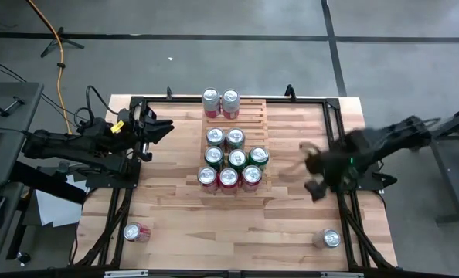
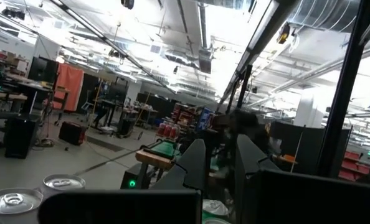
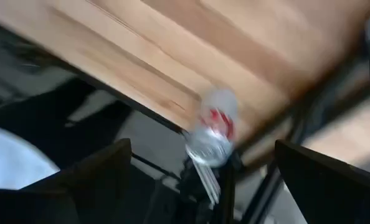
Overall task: Place canned beverage on shelf
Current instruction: Put the red-silver soda can on the shelf aligned with the other red-silver soda cans
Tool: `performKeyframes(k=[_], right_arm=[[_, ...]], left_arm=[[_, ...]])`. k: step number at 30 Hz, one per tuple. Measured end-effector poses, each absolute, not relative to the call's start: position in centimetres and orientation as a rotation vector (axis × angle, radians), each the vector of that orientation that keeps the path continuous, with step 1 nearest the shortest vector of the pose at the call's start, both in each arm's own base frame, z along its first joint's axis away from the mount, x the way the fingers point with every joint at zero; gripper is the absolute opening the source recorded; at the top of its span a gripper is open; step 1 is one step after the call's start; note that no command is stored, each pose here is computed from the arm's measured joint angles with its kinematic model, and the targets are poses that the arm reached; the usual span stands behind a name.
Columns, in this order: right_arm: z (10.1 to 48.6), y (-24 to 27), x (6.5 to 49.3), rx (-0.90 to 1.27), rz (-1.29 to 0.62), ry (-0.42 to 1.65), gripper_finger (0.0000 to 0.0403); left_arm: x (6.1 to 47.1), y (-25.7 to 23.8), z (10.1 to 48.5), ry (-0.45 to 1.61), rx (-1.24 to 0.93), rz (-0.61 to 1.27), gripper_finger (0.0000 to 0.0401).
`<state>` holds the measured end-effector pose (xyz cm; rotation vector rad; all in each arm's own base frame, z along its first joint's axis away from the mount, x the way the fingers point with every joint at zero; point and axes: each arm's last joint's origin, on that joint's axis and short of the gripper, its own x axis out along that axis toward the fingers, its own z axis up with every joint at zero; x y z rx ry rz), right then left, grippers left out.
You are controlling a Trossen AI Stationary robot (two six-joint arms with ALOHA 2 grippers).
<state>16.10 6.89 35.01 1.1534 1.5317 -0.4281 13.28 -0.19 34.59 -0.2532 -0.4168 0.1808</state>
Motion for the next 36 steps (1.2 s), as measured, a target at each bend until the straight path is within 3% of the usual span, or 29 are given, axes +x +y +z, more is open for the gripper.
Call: performKeyframes(k=[5, 15, 30, 36], right_arm=[[31.4, 12.2, 15.6, 1.257, -0.579, 1.732, 0.0380], [25.3, 17.4, 14.9, 1.380, -0.780, 1.762, 0.0380], [18.8, 18.1, 13.8, 1.283, -0.681, 1.791, 0.0377], [19.7, 18.5, 14.0, 1.209, -0.545, 1.823, 0.0318]], left_arm=[[13.3, -0.4, 34.6, -0.410, -0.239, 0.107, 0.0000], [13.4, -0.7, 34.6, -0.400, -0.240, 0.017, 0.0000], [13.4, -0.7, 34.6, -0.402, -0.274, 0.011, 0.0000], [13.4, -0.5, 34.6, -0.406, -0.282, 0.051, 0.0003]])
